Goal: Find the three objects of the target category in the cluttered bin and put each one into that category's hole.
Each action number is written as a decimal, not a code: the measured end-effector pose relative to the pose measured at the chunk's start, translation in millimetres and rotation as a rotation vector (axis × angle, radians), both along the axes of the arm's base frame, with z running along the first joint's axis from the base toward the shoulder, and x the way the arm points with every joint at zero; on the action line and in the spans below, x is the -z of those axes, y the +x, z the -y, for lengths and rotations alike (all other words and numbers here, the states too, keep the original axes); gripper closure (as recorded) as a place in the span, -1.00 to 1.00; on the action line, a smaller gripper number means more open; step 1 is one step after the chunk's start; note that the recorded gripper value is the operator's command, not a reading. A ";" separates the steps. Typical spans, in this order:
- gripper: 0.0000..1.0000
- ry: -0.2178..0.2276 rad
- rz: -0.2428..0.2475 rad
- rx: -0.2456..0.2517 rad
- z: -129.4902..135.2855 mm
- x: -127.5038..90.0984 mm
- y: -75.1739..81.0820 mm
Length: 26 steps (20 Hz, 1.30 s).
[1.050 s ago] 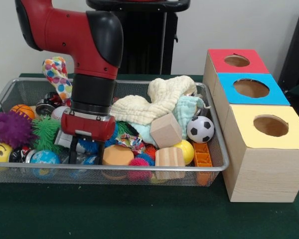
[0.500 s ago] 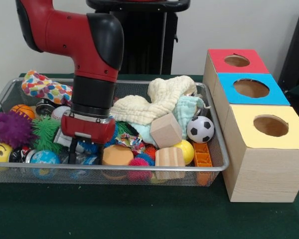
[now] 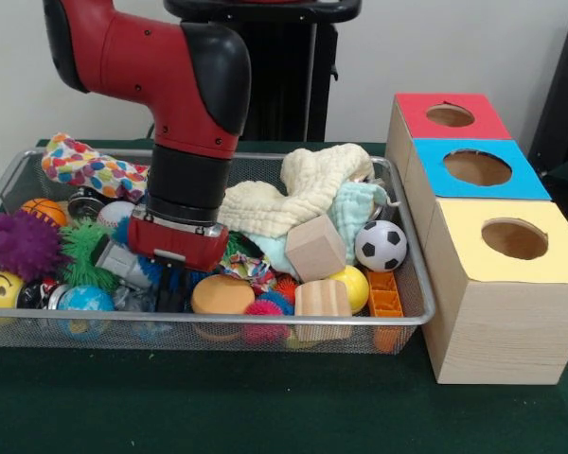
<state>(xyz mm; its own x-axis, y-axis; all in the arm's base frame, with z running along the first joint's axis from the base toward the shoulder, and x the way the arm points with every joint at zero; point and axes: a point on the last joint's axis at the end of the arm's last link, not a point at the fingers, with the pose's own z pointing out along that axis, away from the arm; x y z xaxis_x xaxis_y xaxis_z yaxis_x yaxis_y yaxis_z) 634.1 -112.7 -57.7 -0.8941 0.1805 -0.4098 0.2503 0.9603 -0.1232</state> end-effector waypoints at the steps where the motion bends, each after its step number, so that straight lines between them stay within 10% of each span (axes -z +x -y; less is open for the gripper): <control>1: 1.00 -0.003 -0.051 -0.002 -3.8 -0.2 -1.4; 7: 1.00 -0.008 -0.136 0.003 -4.4 -5.1 2.2; 26: 1.00 0.061 -0.088 0.085 39.4 -20.4 9.6</control>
<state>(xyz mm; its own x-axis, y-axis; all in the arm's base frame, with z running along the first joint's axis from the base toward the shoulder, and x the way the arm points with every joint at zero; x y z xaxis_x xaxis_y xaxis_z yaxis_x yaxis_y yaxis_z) 643.7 -152.1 -37.3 -0.9064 0.2797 -0.3164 0.3223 0.9424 -0.0901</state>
